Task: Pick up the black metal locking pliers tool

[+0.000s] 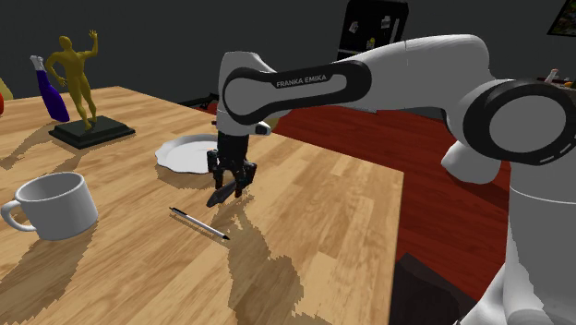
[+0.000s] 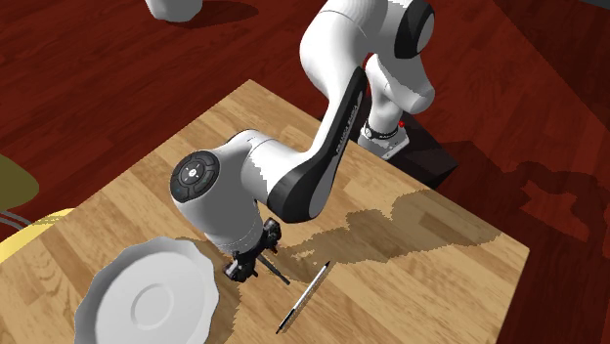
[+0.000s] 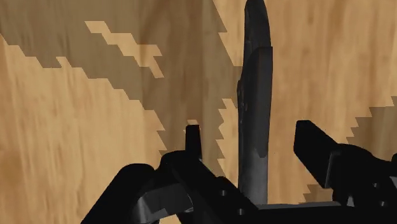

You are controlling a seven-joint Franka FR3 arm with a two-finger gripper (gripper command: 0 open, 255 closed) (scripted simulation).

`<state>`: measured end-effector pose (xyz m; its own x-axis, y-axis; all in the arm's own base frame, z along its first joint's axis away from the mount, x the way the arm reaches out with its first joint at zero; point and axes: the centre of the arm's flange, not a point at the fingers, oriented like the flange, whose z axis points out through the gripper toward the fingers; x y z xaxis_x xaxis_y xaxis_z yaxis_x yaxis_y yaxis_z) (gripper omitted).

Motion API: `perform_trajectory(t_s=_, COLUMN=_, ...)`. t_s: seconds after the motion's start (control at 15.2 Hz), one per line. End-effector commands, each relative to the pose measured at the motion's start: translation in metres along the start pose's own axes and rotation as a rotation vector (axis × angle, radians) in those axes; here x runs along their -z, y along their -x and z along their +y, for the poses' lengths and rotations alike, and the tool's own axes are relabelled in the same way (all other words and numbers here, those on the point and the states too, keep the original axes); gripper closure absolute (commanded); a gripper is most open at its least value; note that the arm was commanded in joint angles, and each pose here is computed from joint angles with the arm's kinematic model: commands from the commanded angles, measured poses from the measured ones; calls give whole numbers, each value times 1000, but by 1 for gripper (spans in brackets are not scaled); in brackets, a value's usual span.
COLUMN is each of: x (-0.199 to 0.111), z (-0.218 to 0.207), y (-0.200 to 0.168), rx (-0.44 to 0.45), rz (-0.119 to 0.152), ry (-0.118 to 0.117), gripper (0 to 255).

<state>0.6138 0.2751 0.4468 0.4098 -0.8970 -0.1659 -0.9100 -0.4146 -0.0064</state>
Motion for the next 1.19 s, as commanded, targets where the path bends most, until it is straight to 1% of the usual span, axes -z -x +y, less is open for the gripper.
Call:
perform_trajectory(t_s=0.0, x=-1, z=0, y=0, rx=0, rz=0, ry=0, gripper=255)
perform_trajectory(t_s=0.53, x=0, z=0, y=0, rx=0, rz=0, ry=0, gripper=255)
perform_trajectory(t_s=1.12, x=46, z=0, y=8, rx=0, rz=0, ry=0, gripper=255)
